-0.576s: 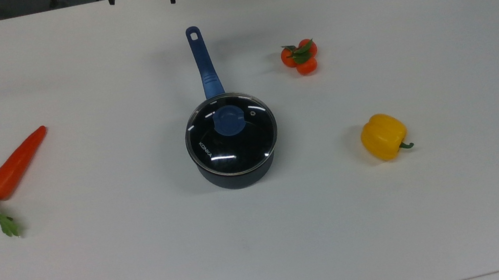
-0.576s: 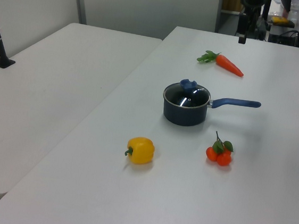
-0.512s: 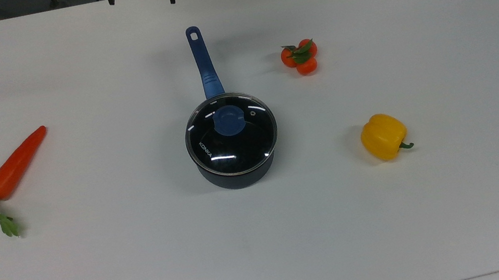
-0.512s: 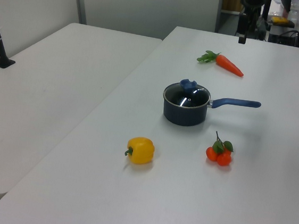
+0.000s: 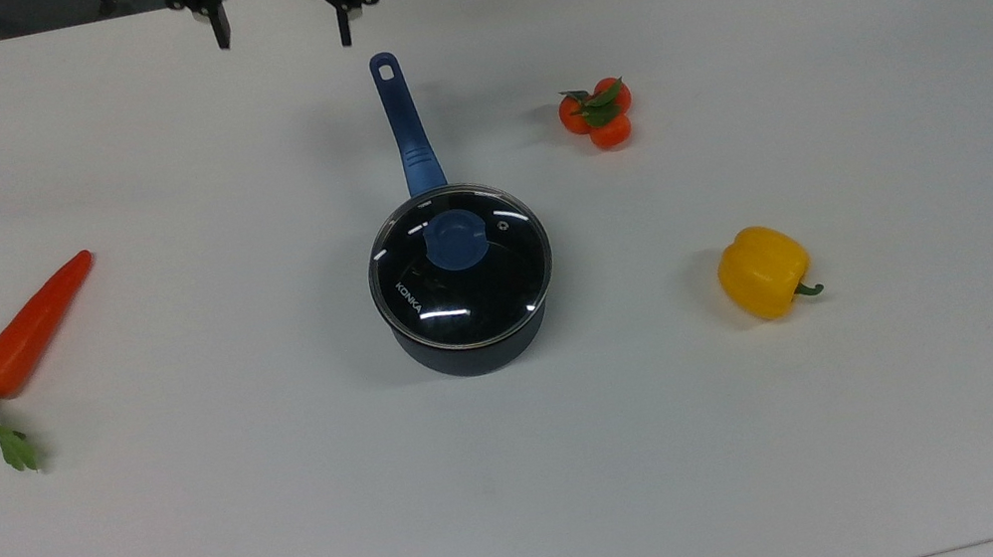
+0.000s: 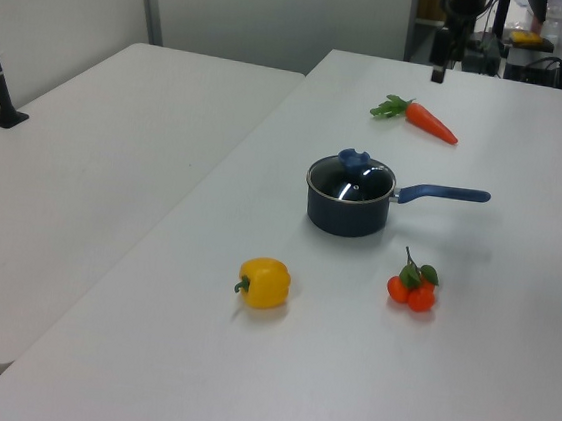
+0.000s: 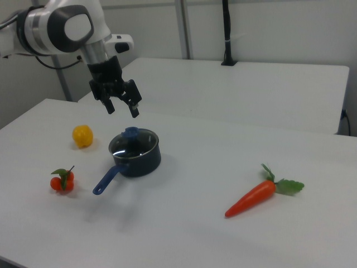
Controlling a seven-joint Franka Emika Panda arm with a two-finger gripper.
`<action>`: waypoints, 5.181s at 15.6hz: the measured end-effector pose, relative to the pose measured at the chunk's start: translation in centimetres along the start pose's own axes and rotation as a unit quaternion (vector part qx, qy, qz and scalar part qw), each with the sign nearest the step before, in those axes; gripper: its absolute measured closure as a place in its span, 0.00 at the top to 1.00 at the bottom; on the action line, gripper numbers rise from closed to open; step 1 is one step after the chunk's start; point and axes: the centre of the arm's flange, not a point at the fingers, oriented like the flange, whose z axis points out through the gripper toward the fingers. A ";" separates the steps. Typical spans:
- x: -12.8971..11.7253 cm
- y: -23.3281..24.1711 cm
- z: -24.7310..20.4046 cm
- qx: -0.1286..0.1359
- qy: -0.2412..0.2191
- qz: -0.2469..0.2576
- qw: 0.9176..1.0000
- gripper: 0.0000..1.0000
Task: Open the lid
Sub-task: 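Move the gripper down over the saucepan's blue lid knob, then close the gripper on the blue knob of the glass lid, then lift the glass lid up off the saucepan, then carry the lid away from the pan toward the carrot and hold it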
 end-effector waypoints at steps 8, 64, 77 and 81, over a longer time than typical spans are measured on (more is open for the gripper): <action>4.1 -5.4 5.0 0.042 0.057 -0.042 0.997 1.00; -1.3 9.1 21.4 0.026 0.017 -0.013 0.999 0.61; 0.7 10.0 20.7 0.024 0.034 -0.008 0.999 1.00; 2.3 6.9 13.1 0.029 0.008 -0.012 0.999 1.00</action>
